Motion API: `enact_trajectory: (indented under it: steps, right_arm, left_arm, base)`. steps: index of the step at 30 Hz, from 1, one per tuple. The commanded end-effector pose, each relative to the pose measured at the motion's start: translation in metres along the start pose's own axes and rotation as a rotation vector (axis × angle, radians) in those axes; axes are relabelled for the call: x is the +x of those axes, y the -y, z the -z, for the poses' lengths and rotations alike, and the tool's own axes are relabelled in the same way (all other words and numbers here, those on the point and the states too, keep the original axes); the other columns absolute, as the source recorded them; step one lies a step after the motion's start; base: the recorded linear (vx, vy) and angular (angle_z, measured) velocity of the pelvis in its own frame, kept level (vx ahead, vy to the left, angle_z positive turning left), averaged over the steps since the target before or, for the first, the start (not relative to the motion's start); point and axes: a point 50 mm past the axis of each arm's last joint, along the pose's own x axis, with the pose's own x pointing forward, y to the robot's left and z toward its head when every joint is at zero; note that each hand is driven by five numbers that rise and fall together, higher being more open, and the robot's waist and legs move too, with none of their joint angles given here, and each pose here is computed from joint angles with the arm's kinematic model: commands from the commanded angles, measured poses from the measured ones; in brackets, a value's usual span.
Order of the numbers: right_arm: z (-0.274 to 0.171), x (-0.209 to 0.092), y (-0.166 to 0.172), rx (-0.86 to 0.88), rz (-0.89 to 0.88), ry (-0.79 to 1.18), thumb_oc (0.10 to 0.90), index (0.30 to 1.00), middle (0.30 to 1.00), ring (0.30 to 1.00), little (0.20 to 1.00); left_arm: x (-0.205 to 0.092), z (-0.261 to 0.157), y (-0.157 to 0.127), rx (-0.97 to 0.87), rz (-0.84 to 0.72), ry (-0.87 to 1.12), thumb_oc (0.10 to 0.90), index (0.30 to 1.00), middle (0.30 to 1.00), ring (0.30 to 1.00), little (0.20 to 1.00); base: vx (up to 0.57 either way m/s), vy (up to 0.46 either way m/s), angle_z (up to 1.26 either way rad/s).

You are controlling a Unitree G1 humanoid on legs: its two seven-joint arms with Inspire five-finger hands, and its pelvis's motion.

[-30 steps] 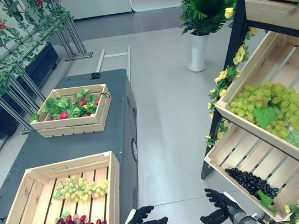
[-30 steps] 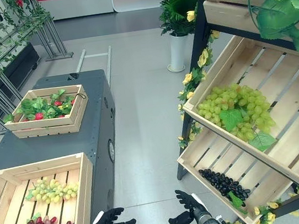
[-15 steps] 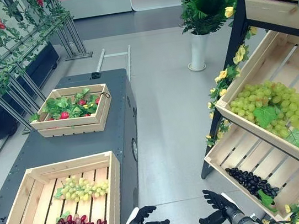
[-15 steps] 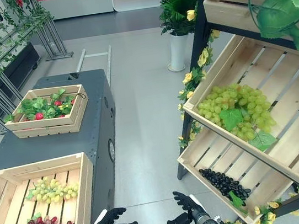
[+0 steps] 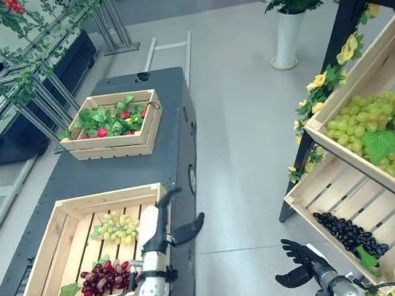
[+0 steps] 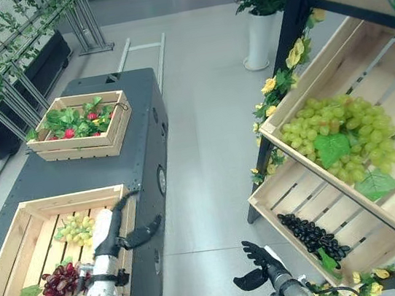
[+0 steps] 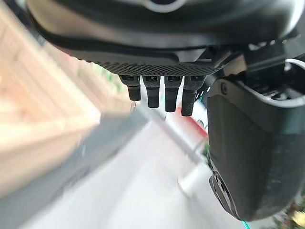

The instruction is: Pick up the fruits from the basket on one side to the basket on the other side

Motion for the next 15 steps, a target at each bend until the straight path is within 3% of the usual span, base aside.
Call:
enact_trajectory:
  steps: [1, 9, 15]
  right_arm:
    - [-0.038, 0.012, 0.009, 0.048, 0.036, 0.171, 0.8, 0.9, 0.9, 0.9, 0.9]
    - [-0.038, 0.009, -0.002, 0.047, 0.012, 0.188, 0.8, 0.9, 0.9, 0.9, 0.9]
    - [-0.065, 0.016, -0.002, 0.038, -0.003, 0.28, 0.8, 0.9, 0.9, 0.9, 0.9]
  left_arm:
    - [0.056, -0.033, -0.06, -0.006, -0.324, 0.224, 0.8, 0.9, 0.9, 0.9, 0.9]
    - [0.061, -0.016, -0.119, 0.112, -0.564, 0.14, 0.8, 0.9, 0.9, 0.9, 0.9]
    - [0.072, -0.003, -0.176, 0.297, -0.697, 0.057, 0.8, 0.9, 0.9, 0.9, 0.9]
  base:
    - [0.06, 0.089, 0.14]
    - [0.05, 0.046, 0.13]
    - [-0.04, 0.048, 0.1]
